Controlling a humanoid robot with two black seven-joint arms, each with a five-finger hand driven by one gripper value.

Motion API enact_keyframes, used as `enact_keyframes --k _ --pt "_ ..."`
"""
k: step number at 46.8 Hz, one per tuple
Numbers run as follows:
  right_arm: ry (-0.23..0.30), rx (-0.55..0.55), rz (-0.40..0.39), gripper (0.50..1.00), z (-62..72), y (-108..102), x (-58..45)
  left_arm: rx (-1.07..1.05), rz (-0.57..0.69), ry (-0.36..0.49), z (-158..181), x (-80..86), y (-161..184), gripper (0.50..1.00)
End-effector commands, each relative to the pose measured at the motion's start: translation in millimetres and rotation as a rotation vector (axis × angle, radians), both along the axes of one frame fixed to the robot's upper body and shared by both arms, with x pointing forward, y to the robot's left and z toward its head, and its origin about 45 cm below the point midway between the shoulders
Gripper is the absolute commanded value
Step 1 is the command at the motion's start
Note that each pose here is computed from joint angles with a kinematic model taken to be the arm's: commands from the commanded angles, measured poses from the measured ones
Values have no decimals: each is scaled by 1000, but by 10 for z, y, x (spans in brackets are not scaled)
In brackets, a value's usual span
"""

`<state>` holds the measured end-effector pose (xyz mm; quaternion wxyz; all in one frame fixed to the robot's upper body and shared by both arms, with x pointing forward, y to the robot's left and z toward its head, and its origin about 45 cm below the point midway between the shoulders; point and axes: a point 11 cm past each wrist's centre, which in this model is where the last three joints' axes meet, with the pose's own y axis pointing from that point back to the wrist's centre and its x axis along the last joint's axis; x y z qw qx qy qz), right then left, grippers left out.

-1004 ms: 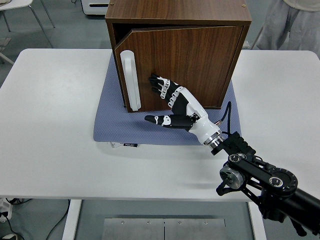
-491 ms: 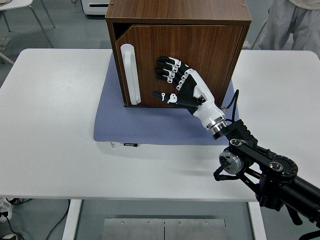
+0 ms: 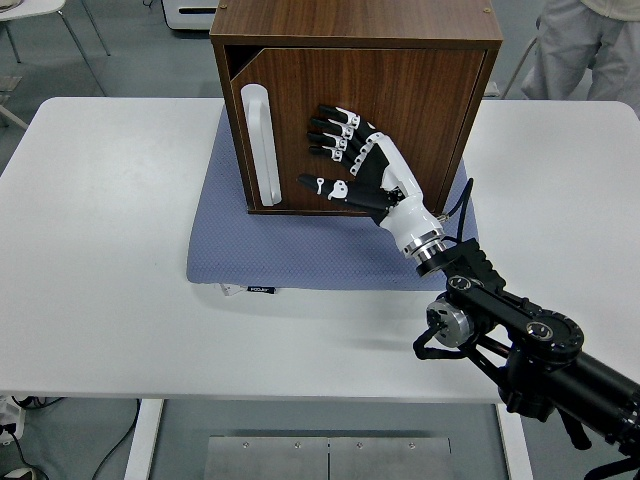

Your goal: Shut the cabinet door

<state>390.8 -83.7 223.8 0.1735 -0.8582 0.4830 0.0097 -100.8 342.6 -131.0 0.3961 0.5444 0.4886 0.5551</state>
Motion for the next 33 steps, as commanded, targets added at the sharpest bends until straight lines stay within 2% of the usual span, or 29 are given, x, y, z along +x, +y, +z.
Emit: enact_keyframes --k 1,14,25,28,33 --pt "4 -4 -11 1000 -20 0 3 1 0 0 1 -1 4 1000" --pt "10 -2 -6 1000 -42 8 -16 0 0 0 0 0 -1 1000" --pt "23 24 66 1000 -88 26 -111 0 0 0 0 0 -1 1000" --pt "32 25 85 1000 -141 -20 -163 1 0 0 1 -1 4 1000" --pt "22 24 104 1000 -115 -108 -197 0 0 0 0 0 -1 1000"
